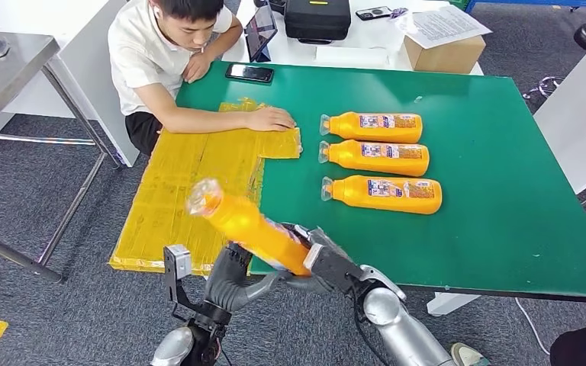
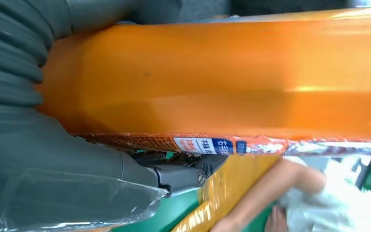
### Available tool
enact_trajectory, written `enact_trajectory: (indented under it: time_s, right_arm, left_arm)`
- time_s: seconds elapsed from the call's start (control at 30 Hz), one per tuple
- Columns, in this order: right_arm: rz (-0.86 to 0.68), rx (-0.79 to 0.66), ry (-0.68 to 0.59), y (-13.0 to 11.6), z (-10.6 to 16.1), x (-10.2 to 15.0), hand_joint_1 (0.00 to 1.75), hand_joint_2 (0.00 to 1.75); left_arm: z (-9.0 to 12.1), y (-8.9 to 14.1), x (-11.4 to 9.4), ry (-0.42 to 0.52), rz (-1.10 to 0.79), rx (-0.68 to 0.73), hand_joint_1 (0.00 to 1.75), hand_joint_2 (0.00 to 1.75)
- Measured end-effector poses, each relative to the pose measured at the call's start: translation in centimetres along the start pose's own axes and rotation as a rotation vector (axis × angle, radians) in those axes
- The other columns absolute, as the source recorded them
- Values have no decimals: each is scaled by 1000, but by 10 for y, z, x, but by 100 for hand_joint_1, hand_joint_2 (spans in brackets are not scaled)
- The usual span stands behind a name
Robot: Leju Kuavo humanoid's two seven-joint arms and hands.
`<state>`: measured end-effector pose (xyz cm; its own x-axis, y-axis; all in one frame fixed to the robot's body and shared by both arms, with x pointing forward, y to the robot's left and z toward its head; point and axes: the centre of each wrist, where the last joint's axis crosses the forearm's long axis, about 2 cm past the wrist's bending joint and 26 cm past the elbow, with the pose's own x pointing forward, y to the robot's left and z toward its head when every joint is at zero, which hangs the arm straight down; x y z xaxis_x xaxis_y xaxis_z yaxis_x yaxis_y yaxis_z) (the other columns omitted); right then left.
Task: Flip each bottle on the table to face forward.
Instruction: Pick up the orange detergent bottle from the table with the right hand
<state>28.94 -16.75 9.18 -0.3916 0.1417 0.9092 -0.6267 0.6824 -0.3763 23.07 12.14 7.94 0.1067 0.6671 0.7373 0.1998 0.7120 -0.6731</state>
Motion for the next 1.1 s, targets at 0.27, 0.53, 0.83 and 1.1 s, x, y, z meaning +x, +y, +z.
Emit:
enact_trajectory:
  time_s: [0.27, 0.53, 0.83, 1.1]
  right_arm:
    - [14, 68, 9, 23, 1, -8, 175, 175]
    - [30, 96, 11, 29, -1, -13, 175, 175]
    - [69, 103, 6, 30, -7, -14, 150, 175]
    - [56, 98, 0, 30, -7, -14, 60, 175]
  left_arm:
    - [-9, -20, 15, -97, 103, 63, 0, 175]
    - [-10, -22, 17, -57, 260, 33, 44, 175]
    - [-13, -14, 14, -21, 251, -19, 175, 175]
    - [-17, -13, 13, -15, 243, -36, 175, 175]
